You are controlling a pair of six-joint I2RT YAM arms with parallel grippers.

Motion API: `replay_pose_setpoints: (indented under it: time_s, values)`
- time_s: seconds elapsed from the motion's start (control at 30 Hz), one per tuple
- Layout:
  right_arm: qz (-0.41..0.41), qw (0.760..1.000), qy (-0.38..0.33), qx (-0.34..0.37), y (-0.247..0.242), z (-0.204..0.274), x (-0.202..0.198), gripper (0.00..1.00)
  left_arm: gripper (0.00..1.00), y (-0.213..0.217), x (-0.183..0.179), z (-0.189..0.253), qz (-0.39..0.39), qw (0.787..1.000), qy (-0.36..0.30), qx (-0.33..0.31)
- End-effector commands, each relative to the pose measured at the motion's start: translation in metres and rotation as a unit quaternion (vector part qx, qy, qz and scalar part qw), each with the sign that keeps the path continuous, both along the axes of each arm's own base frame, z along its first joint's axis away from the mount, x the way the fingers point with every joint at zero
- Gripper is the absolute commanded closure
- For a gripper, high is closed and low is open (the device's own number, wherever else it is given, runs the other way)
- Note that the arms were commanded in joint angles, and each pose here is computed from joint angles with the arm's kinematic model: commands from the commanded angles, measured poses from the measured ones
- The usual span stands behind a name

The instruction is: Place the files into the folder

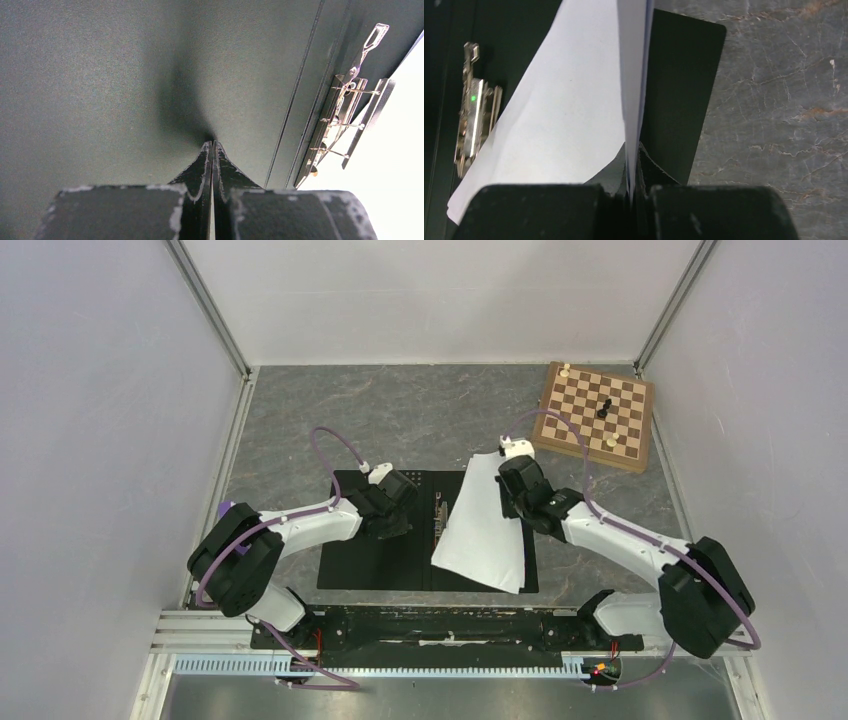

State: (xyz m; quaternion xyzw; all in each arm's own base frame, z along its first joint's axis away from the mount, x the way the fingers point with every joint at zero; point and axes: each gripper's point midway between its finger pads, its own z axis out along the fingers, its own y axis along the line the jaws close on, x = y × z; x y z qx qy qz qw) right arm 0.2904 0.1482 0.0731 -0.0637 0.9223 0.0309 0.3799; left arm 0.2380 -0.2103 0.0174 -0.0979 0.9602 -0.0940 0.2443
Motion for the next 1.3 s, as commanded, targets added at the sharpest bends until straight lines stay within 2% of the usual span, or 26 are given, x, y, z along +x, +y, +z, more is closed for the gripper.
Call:
replay_pose_setpoints:
  time_s: [0.0,0.33,0.97,1.27]
  values:
    - [0.052,0.997,-0.046,-0.038,0.006,0.033,-0.009,1.00,0.98,0.008,0.001,-0.006,0.014,1.000,0.002,0.023]
    - [0.075,0.997,-0.032,-0.012,0.028,0.014,-0.005,1.00,0.98,0.009,0.001,-0.005,0.015,1.000,0.000,0.025]
    - [0.193,0.980,-0.019,-0.046,0.046,-0.002,-0.024,1.00,0.98,0.006,0.004,-0.006,0.012,1.000,0.004,0.029]
    - [0.194,0.980,-0.013,-0.049,0.051,-0.015,-0.017,1.00,0.98,0.007,0.003,-0.008,0.011,0.999,0.007,0.030]
